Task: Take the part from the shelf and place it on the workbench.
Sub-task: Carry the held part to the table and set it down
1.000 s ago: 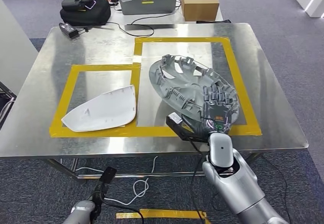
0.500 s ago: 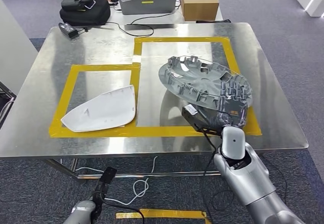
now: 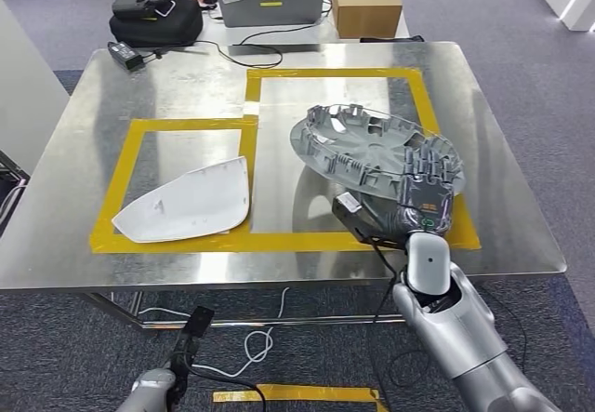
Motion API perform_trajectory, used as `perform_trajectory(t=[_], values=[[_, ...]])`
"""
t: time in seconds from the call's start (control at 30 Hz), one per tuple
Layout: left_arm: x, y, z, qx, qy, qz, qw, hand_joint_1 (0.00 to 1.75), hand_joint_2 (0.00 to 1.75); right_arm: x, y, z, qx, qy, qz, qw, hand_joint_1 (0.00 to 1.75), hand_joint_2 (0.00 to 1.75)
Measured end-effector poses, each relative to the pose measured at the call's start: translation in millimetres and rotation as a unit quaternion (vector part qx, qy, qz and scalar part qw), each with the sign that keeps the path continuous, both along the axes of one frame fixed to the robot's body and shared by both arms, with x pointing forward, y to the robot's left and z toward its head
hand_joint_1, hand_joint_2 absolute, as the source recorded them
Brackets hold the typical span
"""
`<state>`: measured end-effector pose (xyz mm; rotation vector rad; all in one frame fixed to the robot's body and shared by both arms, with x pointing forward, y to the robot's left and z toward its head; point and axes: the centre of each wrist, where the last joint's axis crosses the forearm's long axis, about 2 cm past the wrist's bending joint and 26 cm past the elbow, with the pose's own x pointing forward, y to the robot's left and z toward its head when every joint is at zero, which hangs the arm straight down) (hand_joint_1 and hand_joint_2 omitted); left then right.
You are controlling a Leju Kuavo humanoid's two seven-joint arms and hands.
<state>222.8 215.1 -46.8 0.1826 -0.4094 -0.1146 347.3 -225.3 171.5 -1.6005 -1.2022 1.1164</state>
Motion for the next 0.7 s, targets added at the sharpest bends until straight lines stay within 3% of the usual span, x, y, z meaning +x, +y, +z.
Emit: perform_trajectory(t=[0.4, 0.7], values=[[0.7, -2.6, 0.8, -0.005, -0.009, -0.005, 1.000, 0.00, 0.00, -14.8, 45.6, 22.1, -0.013, -0.065, 0.123, 0.990, 0.00, 0.00], [2.2, -5.9, 2.1, -0.013, -0.025, -0.010, 1.000, 0.00, 0.00, -38.6, 93.5, 39.6, -0.021, -0.088, 0.288, 0.953, 0.00, 0.00]])
